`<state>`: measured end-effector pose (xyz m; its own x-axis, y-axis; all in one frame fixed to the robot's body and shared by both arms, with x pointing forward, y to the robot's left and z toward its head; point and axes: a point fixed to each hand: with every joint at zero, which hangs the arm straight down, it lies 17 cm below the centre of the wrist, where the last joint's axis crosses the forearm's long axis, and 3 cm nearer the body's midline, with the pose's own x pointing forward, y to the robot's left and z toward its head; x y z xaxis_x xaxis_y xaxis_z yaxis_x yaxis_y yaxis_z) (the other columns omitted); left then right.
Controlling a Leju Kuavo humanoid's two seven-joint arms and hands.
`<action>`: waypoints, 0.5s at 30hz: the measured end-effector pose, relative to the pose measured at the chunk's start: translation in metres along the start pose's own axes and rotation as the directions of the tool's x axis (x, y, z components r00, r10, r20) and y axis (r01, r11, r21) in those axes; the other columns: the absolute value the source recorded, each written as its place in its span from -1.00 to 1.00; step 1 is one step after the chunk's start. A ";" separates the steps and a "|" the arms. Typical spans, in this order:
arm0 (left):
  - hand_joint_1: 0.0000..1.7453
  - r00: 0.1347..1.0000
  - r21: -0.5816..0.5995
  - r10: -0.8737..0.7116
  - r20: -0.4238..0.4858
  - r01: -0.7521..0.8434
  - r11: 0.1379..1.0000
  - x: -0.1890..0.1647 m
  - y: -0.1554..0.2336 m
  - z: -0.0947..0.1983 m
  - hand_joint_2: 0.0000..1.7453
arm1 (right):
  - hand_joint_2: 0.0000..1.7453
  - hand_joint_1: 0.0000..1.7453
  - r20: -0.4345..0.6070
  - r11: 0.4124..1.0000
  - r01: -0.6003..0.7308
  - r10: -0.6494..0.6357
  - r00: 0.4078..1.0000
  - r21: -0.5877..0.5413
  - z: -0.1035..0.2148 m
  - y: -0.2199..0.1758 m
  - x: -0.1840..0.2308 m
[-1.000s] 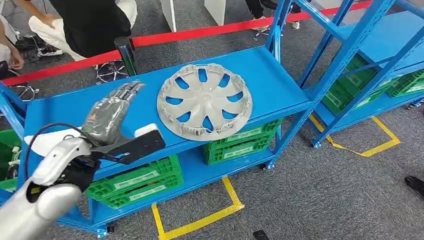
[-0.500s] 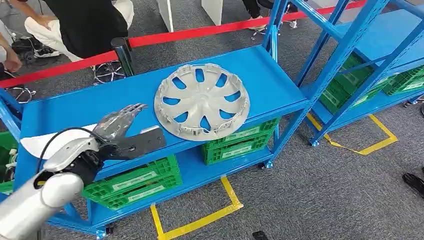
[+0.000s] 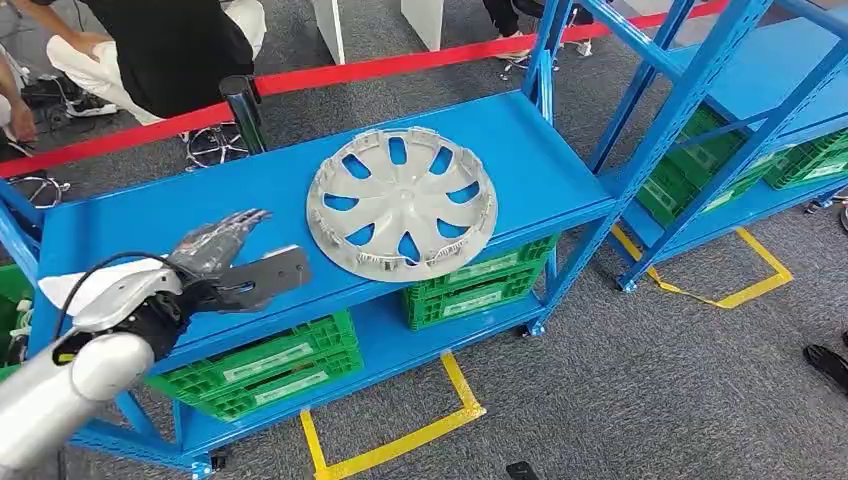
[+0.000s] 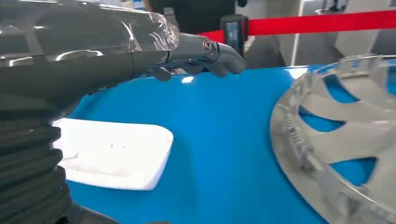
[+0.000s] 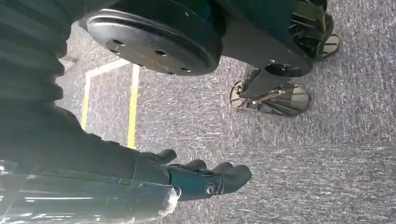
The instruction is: Take the parts from the cabinet and place them on the table.
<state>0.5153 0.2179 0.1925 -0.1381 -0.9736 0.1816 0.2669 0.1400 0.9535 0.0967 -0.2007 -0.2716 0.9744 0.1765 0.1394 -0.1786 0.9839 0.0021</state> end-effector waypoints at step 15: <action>-1.00 0.985 -0.077 -0.001 -0.174 -0.012 0.997 -0.076 -0.036 -0.010 1.00 | 1.00 -1.00 -0.016 1.000 -0.017 0.017 1.000 -0.001 0.000 0.000 -0.002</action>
<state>0.5258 0.2848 0.1416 0.0298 -0.9903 0.1357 0.3412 0.1377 0.9299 0.0945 -0.2010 -0.2718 0.9732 0.1936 0.1240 -0.1949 0.9808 -0.0016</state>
